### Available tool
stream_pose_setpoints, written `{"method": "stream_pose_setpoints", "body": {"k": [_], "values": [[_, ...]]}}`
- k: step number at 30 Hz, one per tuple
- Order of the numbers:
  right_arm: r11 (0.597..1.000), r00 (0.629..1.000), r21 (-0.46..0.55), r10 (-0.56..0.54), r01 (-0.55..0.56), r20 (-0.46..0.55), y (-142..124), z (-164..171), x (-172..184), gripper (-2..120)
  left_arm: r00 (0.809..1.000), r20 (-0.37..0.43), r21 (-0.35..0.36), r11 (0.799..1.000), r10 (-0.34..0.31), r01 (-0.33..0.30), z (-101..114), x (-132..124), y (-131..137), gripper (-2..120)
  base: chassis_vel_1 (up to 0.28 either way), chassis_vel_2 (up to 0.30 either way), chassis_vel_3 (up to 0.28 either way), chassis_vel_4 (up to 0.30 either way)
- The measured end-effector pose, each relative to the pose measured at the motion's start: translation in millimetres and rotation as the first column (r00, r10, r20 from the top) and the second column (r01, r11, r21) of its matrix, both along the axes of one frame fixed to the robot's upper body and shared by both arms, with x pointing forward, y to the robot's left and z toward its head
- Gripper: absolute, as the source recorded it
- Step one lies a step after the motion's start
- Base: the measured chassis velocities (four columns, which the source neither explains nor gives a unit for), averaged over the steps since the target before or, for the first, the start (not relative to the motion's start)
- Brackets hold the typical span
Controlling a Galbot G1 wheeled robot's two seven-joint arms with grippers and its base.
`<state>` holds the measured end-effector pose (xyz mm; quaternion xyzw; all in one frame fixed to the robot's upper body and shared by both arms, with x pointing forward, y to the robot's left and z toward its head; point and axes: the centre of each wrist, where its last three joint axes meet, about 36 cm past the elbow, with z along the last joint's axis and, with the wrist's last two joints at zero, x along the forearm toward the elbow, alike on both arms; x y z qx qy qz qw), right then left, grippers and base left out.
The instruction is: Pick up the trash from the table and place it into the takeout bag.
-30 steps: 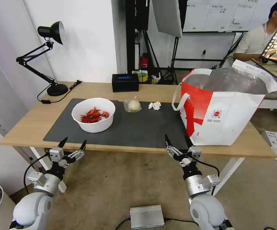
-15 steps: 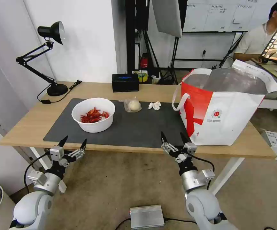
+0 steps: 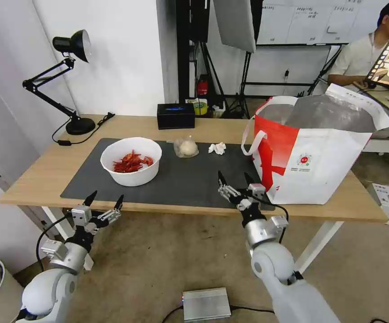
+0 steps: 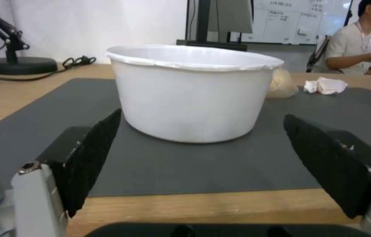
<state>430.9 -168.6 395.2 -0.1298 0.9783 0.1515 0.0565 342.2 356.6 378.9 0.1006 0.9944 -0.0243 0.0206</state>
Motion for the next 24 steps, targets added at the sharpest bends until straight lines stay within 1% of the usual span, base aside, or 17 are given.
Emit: {"method": "stream_pose_setpoints", "body": {"k": [3, 5, 6, 9, 10, 13, 15, 17, 18, 20, 23, 24], "values": [[1.000, 1.000, -0.007, -0.004, 0.004, -0.002, 4, 1, 18, 100, 1.000, -0.002, -0.001, 1.000, 0.001, -0.001, -1, -1, 0, 100, 0.000, 0.000, 0.000, 0.000], [1.000, 1.000, 0.013, -0.014, 0.015, -0.016, 12, 5, 38, 100, 1.000, -0.006, -0.002, 1.000, 0.001, -0.001, -2, -2, 0, 100, 0.000, 0.000, 0.000, 0.000], [1.000, 1.000, 0.013, -0.014, 0.015, -0.016, 12, 5, 38, 100, 1.000, -0.006, -0.002, 1.000, 0.001, -0.001, -2, -2, 0, 100, 0.000, 0.000, 0.000, 0.000], [0.999, 0.999, 0.020, -0.036, 0.036, -0.036, 22, 7, 64, 100, 1.000, -0.008, -0.004, 1.000, 0.002, -0.002, -3, -3, -1, 100, 0.000, 0.000, 0.000, 0.000], [0.999, 0.999, 0.020, -0.036, 0.036, -0.036, 22, 7, 64, 100, 1.000, -0.008, -0.004, 1.000, 0.002, -0.002, -3, -3, -1, 100, 0.000, 0.000, 0.000, 0.000], [0.997, 0.995, 0.015, -0.070, 0.071, -0.065, 33, 12, 88, 100, 1.000, -0.005, -0.006, 1.000, 0.004, -0.004, -2, -3, -1, 100, 0.000, 0.000, 0.000, 0.000], [0.997, 0.995, 0.011, -0.077, 0.078, -0.068, 35, 13, 94, 100, 1.000, -0.005, -0.007, 1.000, 0.004, -0.004, -2, -3, -1, 100, 0.000, 0.000, 0.000, 0.000], [0.995, 0.992, -0.003, -0.096, 0.096, -0.078, 39, 21, 110, 100, 1.000, -0.003, -0.008, 1.000, 0.005, -0.005, -3, -3, -1, 100, 0.000, 0.000, 0.000, 0.000], [0.995, 0.992, -0.003, -0.096, 0.096, -0.078, 39, 21, 110, 100, 1.000, -0.003, -0.008, 1.000, 0.005, -0.005, -3, -3, -1, 100, 0.000, 0.000, 0.000, 0.000], [0.994, 0.991, -0.025, -0.108, 0.106, -0.077, 43, 34, 125, 100, 1.000, -0.003, -0.011, 1.000, 0.008, -0.008, -3, -4, 0, 100, 0.000, 0.000, 0.000, 0.000], [0.992, 0.990, -0.041, -0.118, 0.115, -0.082, 45, 41, 133, 100, 1.000, -0.002, -0.012, 1.000, 0.009, -0.009, -4, -4, 1, 100, 0.000, 0.000, 0.000, 0.000], [0.991, 0.988, -0.050, -0.128, 0.124, -0.090, 48, 50, 140, 100, 1.000, -0.002, -0.013, 1.000, 0.010, -0.010, -4, -4, 1, 100, 0.000, 0.000, 0.000, 0.000]]}}
